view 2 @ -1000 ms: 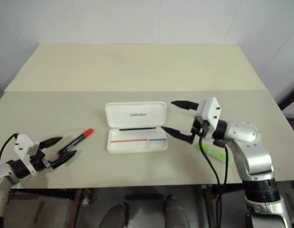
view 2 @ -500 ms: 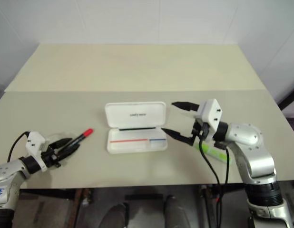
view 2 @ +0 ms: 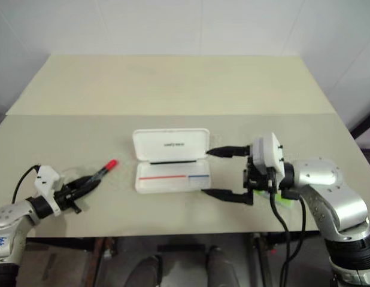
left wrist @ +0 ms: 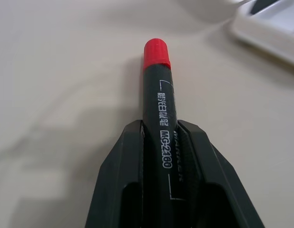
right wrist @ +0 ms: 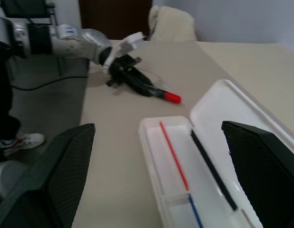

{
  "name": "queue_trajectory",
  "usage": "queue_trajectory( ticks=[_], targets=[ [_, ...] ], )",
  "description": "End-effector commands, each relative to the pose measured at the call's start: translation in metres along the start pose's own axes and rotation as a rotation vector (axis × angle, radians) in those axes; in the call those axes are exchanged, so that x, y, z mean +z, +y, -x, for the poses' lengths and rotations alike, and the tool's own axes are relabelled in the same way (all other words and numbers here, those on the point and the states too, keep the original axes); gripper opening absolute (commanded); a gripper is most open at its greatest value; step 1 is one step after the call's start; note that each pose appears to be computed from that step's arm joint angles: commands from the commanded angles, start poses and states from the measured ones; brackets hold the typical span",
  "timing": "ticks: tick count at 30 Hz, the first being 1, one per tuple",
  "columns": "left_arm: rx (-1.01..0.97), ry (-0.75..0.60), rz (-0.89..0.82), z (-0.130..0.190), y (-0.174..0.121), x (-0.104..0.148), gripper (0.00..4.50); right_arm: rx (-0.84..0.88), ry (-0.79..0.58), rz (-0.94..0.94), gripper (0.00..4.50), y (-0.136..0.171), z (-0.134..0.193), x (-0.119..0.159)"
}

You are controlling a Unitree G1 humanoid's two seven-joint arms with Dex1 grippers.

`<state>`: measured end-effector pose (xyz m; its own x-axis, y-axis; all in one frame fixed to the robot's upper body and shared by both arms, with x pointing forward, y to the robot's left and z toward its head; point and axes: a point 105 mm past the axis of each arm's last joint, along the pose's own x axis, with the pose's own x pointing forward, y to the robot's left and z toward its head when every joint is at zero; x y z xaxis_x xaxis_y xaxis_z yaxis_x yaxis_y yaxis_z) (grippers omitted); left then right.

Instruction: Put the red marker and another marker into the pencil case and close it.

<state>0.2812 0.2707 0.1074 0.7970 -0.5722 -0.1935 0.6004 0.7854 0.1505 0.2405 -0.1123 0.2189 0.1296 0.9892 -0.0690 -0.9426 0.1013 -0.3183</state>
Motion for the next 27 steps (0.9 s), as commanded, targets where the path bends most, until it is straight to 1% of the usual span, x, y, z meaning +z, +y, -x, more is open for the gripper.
queue_trajectory(
  ticks=[1,8,13,16,22,25,27],
  targets=[
    [-0.099,-0.072,-0.059,0.002,-0.013,0.025,0.57,0.031,0.001,0.019,4.50,0.006,0.000,0.005],
    [-0.320,-0.083,-0.153,0.000,-0.043,0.046,0.57,-0.036,0.039,0.032,4.50,-0.007,0.010,-0.007],
    [-0.465,-0.126,-0.215,-0.021,-0.069,0.063,0.57,-0.105,0.076,0.035,4.50,-0.016,0.021,-0.017],
    [-0.532,-0.126,-0.252,-0.033,-0.081,0.068,0.57,-0.138,0.096,0.036,4.50,-0.018,0.028,-0.023],
    [-0.569,-0.108,-0.291,-0.058,-0.086,0.075,0.57,-0.179,0.117,0.027,4.50,-0.019,0.034,-0.030],
    [-0.577,-0.111,-0.333,-0.075,-0.088,0.080,0.57,-0.207,0.152,0.007,4.50,-0.016,0.042,-0.039],
    [-0.581,-0.106,-0.345,-0.086,-0.088,0.082,0.57,-0.221,0.157,0.005,4.50,-0.014,0.045,-0.040]
  ],
)
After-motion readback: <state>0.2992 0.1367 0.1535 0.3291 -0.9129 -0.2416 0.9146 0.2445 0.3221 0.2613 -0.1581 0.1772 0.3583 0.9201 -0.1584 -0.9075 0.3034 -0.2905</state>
